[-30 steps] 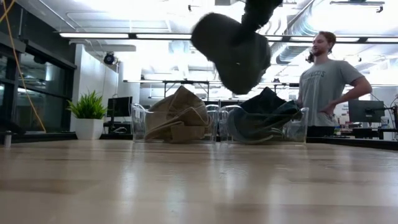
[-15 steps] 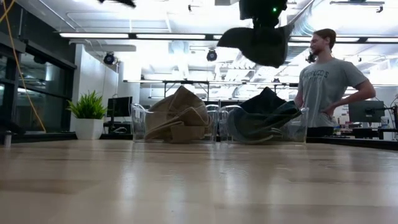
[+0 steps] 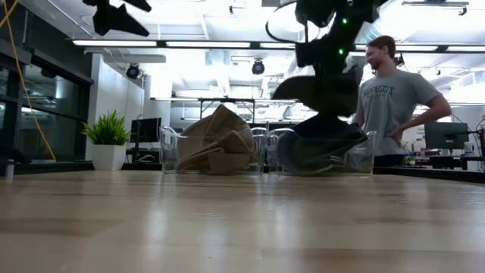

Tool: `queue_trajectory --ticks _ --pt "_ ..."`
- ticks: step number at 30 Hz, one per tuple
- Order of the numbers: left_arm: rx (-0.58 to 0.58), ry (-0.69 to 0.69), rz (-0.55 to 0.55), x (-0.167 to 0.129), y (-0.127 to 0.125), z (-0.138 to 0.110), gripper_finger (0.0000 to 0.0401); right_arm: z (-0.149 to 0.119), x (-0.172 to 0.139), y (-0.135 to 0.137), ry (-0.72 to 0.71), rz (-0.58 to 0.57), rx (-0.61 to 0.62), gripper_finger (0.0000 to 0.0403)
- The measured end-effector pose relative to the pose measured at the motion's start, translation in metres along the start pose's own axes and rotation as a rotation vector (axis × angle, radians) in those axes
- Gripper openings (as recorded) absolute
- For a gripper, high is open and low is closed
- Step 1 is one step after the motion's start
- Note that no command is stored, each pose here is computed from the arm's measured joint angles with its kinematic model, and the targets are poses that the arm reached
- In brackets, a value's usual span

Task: Pick & Place hat
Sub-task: Put the gray cap into the right transparent bin

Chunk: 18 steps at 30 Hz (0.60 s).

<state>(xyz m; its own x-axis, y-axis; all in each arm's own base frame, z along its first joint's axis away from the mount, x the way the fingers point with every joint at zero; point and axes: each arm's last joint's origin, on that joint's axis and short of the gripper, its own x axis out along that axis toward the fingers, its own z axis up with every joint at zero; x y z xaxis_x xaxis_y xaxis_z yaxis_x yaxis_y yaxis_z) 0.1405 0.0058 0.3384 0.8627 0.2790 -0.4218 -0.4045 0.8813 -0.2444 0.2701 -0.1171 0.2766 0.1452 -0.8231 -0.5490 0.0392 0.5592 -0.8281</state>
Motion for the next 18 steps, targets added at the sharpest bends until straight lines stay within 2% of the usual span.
queue_trajectory --ticks 6,11,18 --pt "-0.014 -0.020 -0.008 -0.008 0.005 -0.005 0.0273 -0.013 0.019 0.021 -0.015 0.162 -0.011 0.0000" --pt "-0.023 -0.042 -0.016 -0.015 0.007 -0.005 0.0273 -0.018 0.022 0.026 -0.044 0.302 0.034 0.0004" --pt "-0.026 -0.052 -0.016 -0.018 0.008 -0.005 0.0273 -0.017 0.024 0.025 -0.064 0.337 0.132 0.0052"
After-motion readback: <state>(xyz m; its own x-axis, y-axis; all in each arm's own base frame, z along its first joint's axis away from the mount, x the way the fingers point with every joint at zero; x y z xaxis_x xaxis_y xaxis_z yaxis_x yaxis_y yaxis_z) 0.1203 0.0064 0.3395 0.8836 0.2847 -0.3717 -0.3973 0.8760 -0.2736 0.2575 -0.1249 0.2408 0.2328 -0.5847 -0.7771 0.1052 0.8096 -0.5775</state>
